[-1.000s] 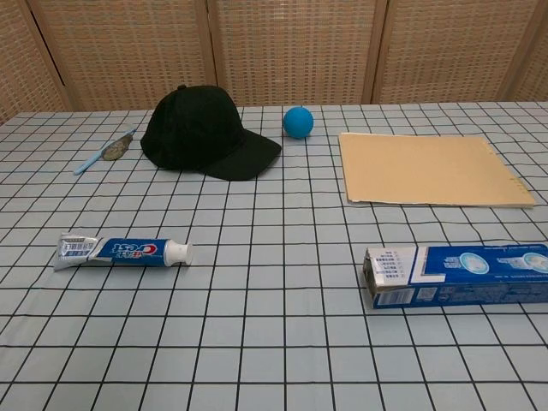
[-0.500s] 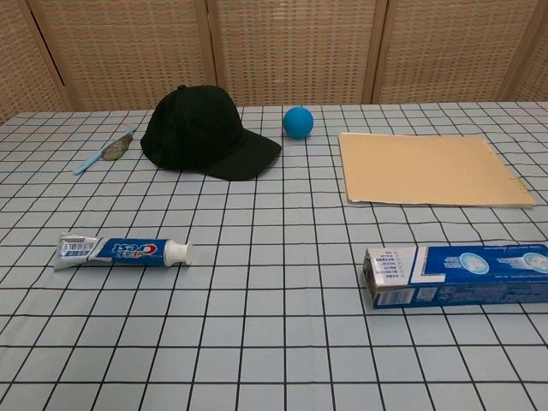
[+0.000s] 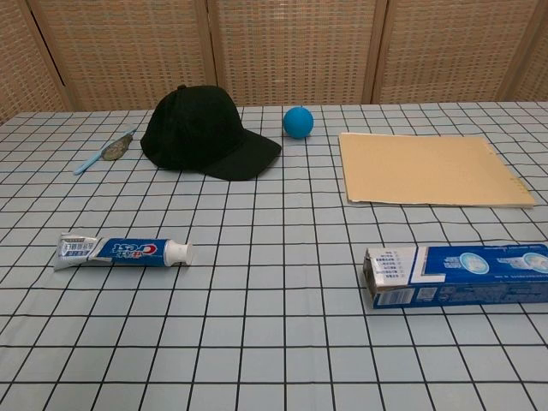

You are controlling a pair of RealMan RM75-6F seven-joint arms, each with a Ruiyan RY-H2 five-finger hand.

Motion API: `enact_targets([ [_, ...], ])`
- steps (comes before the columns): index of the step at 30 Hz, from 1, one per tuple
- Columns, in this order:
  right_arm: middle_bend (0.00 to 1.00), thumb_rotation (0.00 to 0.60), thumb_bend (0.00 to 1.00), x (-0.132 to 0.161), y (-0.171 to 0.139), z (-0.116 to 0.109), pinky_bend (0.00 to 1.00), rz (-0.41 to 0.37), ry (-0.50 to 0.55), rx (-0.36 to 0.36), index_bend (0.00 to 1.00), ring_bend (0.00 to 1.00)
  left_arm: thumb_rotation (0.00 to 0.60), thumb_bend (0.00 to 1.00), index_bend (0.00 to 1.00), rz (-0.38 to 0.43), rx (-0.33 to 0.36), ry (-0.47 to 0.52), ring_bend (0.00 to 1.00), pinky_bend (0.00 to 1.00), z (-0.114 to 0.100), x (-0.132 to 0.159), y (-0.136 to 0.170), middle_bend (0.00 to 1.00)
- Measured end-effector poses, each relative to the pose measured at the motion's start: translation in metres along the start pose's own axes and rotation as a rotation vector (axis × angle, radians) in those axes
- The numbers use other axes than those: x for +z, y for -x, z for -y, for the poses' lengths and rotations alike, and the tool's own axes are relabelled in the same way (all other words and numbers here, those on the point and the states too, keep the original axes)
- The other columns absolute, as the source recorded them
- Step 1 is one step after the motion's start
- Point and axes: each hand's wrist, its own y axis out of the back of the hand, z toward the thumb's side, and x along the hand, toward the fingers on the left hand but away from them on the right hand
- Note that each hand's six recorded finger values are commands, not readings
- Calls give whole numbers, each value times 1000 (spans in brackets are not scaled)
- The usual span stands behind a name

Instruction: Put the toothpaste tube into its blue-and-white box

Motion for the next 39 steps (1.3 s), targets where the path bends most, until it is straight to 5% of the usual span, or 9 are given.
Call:
enact_targets([
  [10,0,600,146,-3,1,0,0,12,1,-2,25,0,600,158,290,23,-63,-45,111,132,6,24,-49,70],
  [24,0,600,146,-3,1,0,0,11,8,1,26,0,600,119,329,71,-173,-107,129,134,35,74,-83,94],
  [39,0,600,146,-5,2,0,0,11,18,2,28,0,600,120,355,78,-230,-120,144,142,60,96,-89,114],
])
